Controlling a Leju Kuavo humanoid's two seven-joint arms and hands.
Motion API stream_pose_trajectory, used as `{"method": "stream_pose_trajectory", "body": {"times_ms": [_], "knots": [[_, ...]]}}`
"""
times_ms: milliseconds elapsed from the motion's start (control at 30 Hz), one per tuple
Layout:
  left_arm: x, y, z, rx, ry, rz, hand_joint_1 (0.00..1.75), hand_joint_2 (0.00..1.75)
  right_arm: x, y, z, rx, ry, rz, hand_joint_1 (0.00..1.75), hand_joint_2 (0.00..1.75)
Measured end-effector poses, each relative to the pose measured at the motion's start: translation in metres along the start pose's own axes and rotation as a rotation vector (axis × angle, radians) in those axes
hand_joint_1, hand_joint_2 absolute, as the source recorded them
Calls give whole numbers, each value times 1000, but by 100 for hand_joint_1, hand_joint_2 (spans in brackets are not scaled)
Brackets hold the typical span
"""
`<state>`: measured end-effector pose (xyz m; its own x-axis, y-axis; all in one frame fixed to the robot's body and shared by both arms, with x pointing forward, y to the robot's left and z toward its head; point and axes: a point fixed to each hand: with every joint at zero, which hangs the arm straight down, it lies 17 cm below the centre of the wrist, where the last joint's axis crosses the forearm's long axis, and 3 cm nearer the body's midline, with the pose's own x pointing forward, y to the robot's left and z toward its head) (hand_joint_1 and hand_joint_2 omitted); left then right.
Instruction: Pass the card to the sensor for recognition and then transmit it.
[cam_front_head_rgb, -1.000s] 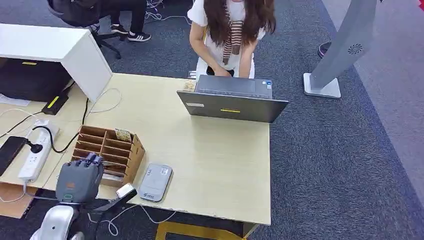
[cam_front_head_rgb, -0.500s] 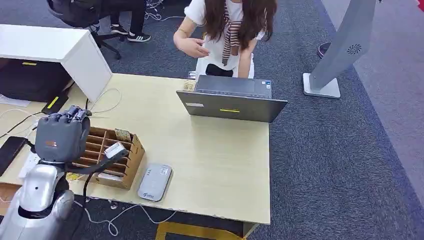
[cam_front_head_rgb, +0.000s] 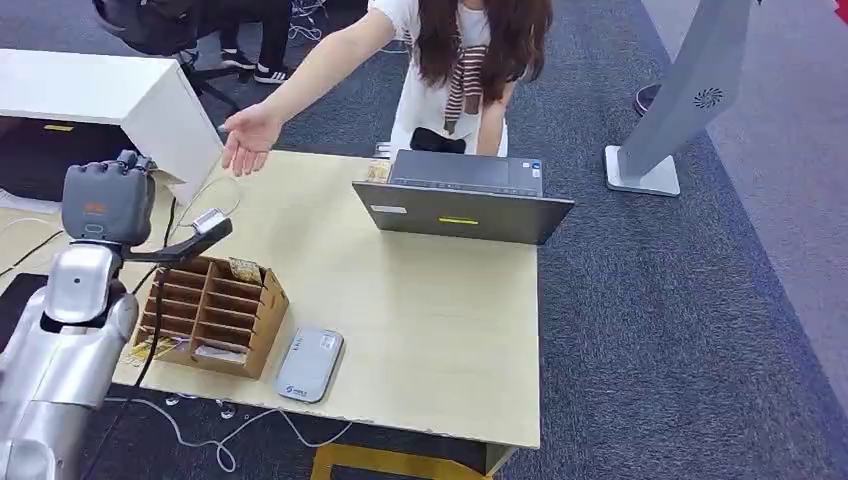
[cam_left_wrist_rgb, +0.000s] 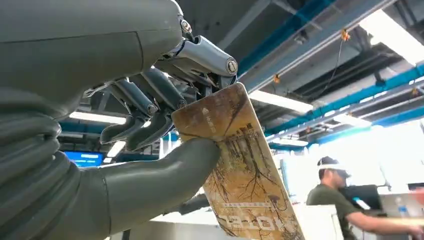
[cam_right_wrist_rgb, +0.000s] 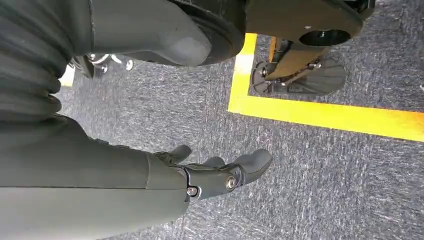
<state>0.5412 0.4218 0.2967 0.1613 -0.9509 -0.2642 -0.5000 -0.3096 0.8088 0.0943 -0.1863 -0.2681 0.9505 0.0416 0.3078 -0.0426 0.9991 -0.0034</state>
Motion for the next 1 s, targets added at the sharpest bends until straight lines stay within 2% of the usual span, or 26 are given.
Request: {"method": "stream_pose_trajectory", "body": {"times_ms": [233,667,967,1000], "knots": [[-1,-17,6,-37,3,-6,175,175,-1,0,0,-9,5,-3,0,175],[2,-25,9,-53,-7,-11,175,175,-1,3,1,1,4,0,0,175],[28,-22,8,-45,-47,6,175,175,1,5,1,11,-9,7,0,175],[31,-22,8,-44,-49,11,0,175,1,5,1,11,-9,7,0,175]]}}
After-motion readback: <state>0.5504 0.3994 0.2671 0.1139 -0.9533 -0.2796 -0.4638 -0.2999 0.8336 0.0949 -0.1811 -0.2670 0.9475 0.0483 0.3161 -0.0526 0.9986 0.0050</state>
